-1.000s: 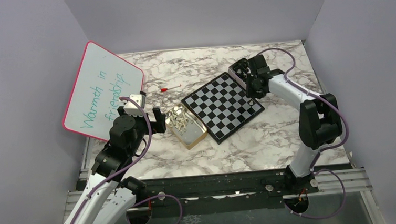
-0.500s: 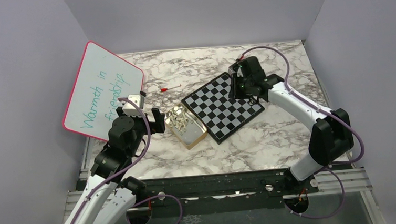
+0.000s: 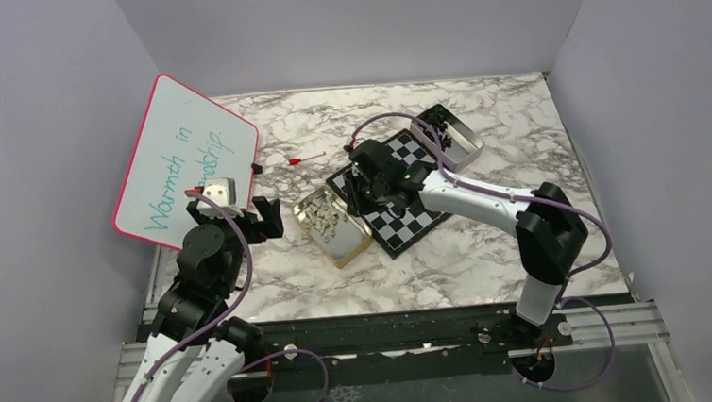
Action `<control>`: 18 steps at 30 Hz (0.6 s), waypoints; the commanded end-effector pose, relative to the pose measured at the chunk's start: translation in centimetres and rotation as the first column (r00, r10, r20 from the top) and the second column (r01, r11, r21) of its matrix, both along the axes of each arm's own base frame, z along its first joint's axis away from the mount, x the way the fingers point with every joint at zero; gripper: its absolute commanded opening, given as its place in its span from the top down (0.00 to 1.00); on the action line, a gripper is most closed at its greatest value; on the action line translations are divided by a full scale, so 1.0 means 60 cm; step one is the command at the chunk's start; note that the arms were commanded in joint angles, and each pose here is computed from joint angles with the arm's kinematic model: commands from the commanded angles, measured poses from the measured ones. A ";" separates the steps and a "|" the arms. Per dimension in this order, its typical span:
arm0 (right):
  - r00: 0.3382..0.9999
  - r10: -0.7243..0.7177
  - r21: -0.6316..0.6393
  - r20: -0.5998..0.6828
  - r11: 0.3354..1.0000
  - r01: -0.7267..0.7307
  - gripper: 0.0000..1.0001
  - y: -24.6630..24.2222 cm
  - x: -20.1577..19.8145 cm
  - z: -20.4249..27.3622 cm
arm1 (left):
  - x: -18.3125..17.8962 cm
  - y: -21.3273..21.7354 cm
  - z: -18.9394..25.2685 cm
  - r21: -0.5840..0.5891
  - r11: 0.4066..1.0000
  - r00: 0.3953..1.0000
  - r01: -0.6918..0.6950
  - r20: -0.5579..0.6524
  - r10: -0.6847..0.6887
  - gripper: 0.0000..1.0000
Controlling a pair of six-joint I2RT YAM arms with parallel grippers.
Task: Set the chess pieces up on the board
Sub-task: Pick up the chess piece from the storage box.
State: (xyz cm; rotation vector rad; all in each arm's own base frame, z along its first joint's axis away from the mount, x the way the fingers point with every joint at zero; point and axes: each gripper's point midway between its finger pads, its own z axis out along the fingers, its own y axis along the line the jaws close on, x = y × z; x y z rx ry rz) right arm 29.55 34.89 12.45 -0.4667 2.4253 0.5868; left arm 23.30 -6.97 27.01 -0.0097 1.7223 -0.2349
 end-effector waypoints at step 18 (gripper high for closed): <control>0.999 0.027 -0.162 0.028 0.987 -0.022 0.70 0.117 0.016 -0.093 | -0.004 0.024 0.012 -0.006 0.998 0.997 -0.065 0.028 0.065 0.01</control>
